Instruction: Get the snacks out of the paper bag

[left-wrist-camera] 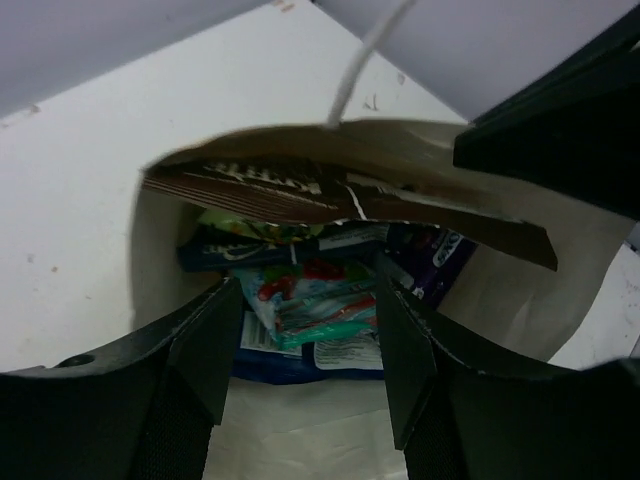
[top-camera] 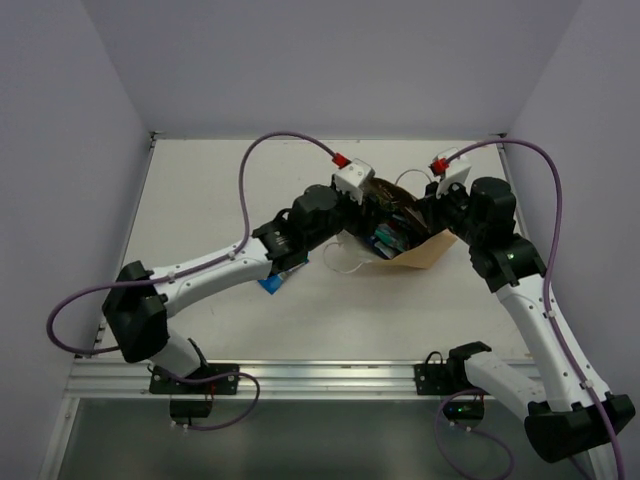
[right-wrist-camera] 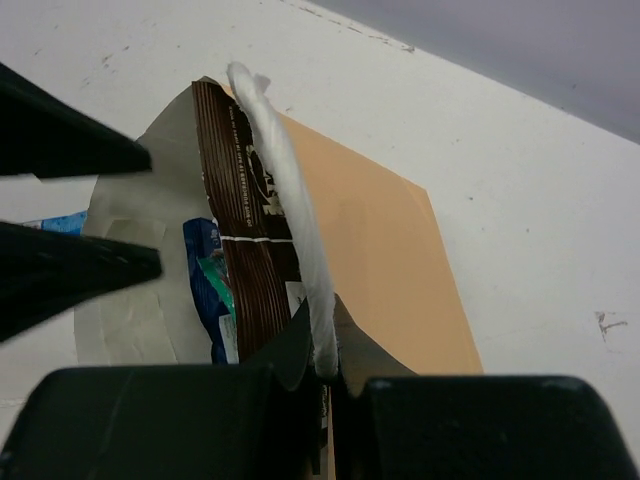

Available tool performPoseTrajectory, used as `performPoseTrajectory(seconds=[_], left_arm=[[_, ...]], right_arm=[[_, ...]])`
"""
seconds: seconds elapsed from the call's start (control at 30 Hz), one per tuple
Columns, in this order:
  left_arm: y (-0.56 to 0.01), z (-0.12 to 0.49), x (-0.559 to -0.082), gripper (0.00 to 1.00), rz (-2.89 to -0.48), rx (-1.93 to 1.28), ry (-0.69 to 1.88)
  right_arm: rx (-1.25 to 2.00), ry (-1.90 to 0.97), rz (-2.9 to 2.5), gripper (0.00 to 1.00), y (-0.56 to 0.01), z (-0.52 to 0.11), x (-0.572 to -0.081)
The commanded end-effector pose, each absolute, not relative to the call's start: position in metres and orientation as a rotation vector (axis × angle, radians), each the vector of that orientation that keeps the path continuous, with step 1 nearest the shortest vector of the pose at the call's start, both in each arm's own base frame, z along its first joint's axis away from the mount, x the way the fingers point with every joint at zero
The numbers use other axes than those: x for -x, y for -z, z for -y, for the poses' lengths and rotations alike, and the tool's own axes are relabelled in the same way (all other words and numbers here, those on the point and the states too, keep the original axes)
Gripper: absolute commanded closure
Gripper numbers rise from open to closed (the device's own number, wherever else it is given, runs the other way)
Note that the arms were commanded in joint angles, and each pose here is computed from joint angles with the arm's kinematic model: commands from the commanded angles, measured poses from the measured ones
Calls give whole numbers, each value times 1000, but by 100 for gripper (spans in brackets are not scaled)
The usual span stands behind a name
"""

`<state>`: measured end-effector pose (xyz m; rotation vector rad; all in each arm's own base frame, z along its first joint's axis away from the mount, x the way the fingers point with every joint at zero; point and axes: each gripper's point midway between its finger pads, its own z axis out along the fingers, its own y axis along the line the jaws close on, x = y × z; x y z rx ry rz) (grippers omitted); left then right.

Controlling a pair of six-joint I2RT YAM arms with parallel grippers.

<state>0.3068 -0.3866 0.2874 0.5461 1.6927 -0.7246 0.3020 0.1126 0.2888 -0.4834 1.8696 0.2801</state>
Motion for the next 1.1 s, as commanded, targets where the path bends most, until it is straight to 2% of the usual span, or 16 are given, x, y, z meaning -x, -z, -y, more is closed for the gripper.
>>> performPoseTrajectory(seconds=[0.0, 0.2, 0.57, 0.67, 0.77, 0.87, 0.9, 0.93, 0.97, 1.03, 1.07], left_arm=[[-283, 420, -306, 39, -1676, -535, 755], [-250, 446, -315, 44, -1668, -563, 748], [-267, 447, -353, 37, -1530, -381, 662], [-267, 446, -363, 37, -1520, -333, 632], [-256, 451, -370, 42, -1529, -332, 601], [-248, 458, -375, 53, -1546, -347, 596], [-243, 459, -375, 68, -1557, -354, 590], [-242, 459, -376, 76, -1562, -352, 586], [-241, 458, -375, 91, -1564, -354, 585], [-248, 453, -373, 100, -1572, -356, 573], [-251, 450, -371, 100, -1576, -357, 569]], right_arm=[[448, -297, -1835, 100, -307, -115, -305], [460, -336, -1826, 100, -313, -120, -302], [472, -384, -1817, 100, -308, -125, -291], [473, -397, -1810, 100, -309, -127, -289], [475, -401, -1806, 100, -309, -128, -288], [476, -404, -1802, 100, -309, -129, -286], [475, -402, -1800, 100, -309, -128, -286], [473, -402, -1801, 100, -309, -128, -286], [472, -399, -1795, 100, -310, -128, -285], [464, -388, -1797, 100, -308, -126, -286], [456, -380, -1795, 100, -308, -124, -287]])
